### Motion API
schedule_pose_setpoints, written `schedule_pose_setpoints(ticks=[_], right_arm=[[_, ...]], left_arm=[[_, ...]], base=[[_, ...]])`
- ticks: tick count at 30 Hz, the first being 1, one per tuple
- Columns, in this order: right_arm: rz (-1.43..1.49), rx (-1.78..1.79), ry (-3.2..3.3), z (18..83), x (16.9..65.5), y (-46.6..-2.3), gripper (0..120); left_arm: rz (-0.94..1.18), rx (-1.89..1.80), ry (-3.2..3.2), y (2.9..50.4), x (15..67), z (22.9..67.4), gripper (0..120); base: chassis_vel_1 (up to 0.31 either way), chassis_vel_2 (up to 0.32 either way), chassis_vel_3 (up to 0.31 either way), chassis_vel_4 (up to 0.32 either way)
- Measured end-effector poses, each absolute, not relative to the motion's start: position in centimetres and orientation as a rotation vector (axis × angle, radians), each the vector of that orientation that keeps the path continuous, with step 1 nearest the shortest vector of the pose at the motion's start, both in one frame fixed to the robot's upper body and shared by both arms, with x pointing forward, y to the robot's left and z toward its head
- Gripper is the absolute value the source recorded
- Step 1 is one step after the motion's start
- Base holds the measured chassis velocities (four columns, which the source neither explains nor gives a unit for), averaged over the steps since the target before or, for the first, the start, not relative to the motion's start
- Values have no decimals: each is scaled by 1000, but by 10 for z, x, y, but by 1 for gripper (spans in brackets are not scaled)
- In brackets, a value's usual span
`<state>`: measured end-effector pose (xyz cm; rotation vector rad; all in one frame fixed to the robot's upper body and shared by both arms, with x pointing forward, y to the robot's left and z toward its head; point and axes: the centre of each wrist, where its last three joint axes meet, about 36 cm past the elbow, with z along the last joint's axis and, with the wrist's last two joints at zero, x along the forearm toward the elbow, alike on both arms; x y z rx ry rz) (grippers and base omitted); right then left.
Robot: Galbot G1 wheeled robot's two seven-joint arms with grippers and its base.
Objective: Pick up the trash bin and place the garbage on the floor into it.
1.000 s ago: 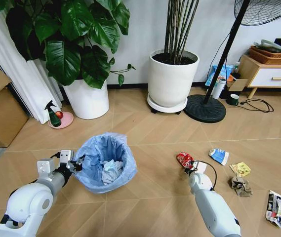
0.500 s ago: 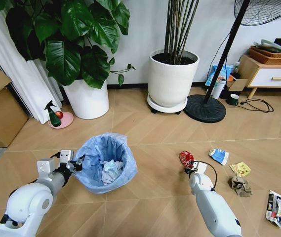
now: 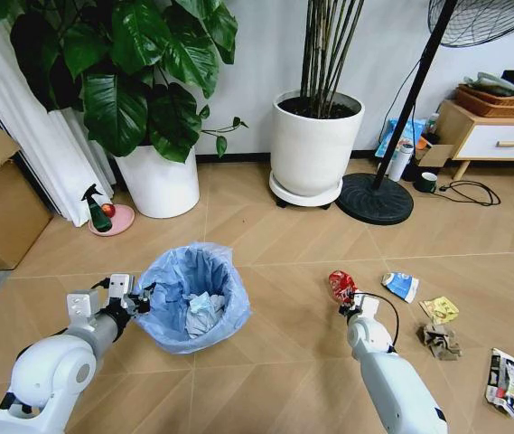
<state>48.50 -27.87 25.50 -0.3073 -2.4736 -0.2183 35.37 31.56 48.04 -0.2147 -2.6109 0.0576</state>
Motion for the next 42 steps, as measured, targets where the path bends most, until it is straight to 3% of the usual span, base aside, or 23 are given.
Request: schedule_pose_setpoints(ticks=[9,27,37,42], right_arm=[[-251,-70,-2663,330,499,-263,1],[-227,788,-2819,515,491,-202,1],[-164,1154,-2679,546,478,-152,1],[-108,1320,-2548,544,448,-128,1]], left_arm=[[55,-219,-2608,314,353,480,0],[46,-208,-2603,314,352,477,0],[44,-198,-2603,315,354,477,0],[47,-198,-2600,315,355,475,0]], base=[[0,0,0,0],[0,0,0,0],[0,0,0,0],[0,0,0,0]])
